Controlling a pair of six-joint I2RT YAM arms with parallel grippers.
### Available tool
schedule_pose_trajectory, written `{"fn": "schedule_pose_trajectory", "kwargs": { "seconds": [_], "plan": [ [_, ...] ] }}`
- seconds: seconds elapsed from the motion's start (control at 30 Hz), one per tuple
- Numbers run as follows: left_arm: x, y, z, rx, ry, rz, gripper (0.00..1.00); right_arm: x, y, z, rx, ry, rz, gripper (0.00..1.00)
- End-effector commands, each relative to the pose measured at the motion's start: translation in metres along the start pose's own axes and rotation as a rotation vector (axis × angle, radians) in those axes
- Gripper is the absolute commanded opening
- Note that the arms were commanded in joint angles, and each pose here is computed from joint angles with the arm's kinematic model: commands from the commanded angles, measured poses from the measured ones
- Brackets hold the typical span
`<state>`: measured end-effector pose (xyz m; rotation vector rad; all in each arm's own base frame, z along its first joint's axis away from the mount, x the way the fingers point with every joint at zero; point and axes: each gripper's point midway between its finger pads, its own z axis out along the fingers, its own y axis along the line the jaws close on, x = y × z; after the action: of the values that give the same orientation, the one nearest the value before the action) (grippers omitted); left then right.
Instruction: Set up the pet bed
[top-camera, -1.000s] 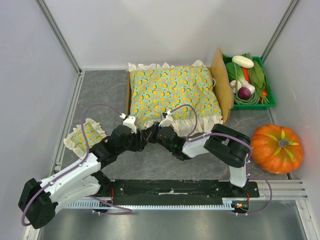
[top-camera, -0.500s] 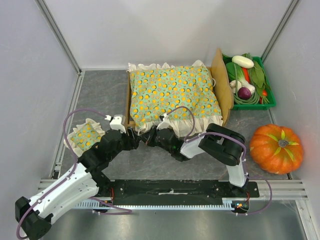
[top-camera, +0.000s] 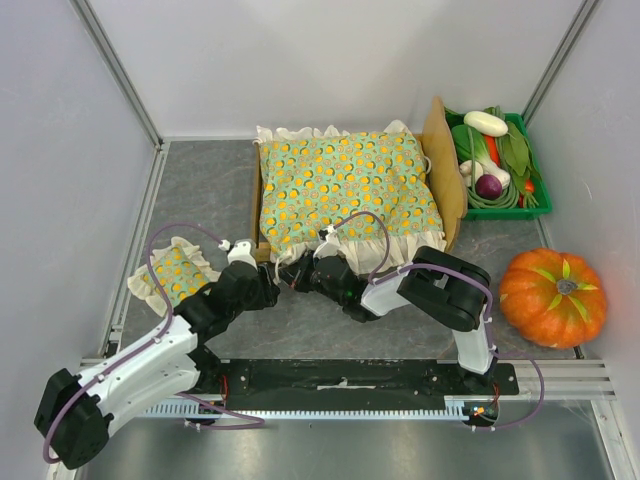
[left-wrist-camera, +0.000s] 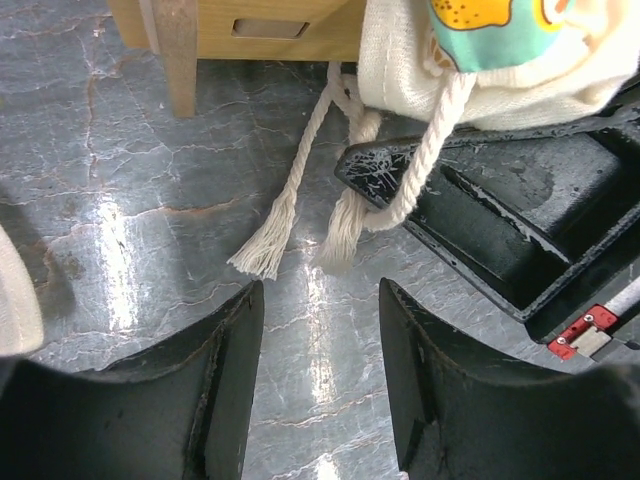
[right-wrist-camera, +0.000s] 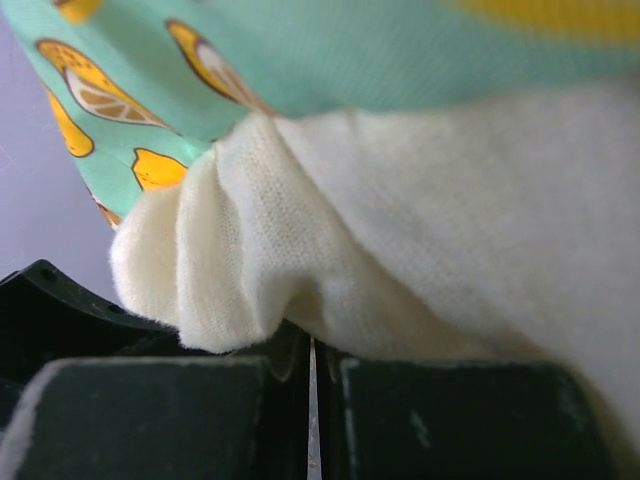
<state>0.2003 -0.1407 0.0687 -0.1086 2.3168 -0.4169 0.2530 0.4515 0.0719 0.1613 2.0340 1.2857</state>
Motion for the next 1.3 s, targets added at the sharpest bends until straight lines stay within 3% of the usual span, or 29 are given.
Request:
{"fn": "schedule_pose_trajectory", "kwargs": {
  "seconds": [0.0, 0.27, 0.4, 0.5, 0.83, 0.9, 1.03, 1.17, 1.27],
  "plan": [
    [-0.011, -0.009, 0.007, 0.047, -0.044, -0.058, 0.56, -0.015, 0.021, -0.002, -0.063, -0.04, -0.006, 0.0],
    [-0.026, -0.013, 0.02, 0.094, -0.072, -0.014, 0.5, -0.018, 0.025, -0.004, -0.074, -0.043, -0.008, 0.0],
    [-0.032, -0.016, 0.023, 0.11, -0.08, 0.002, 0.36, -0.018, 0.025, -0.004, -0.077, -0.041, -0.008, 0.0],
    [-0.031, -0.017, 0.025, 0.119, -0.067, 0.006, 0.32, -0.018, 0.027, -0.005, -0.085, -0.04, -0.009, 0.0],
    [-0.022, -0.017, 0.032, 0.138, -0.036, 0.004, 0.32, -0.02, 0.028, -0.005, -0.089, -0.04, -0.006, 0.0],
    [-0.022, -0.019, 0.032, 0.145, -0.032, 0.009, 0.18, -0.02, 0.028, -0.005, -0.091, -0.041, -0.006, 0.0],
    [-0.023, -0.018, 0.034, 0.137, -0.026, 0.015, 0.02, -0.019, 0.029, -0.006, -0.094, -0.036, -0.006, 0.0],
    [-0.025, -0.018, 0.036, 0.13, -0.025, 0.017, 0.02, -0.02, 0.029, -0.007, -0.093, -0.036, -0.014, 0.0],
    [-0.027, -0.015, 0.035, 0.11, -0.021, 0.02, 0.02, -0.023, 0.026, -0.01, -0.072, -0.044, -0.029, 0.12]
  ]
}}
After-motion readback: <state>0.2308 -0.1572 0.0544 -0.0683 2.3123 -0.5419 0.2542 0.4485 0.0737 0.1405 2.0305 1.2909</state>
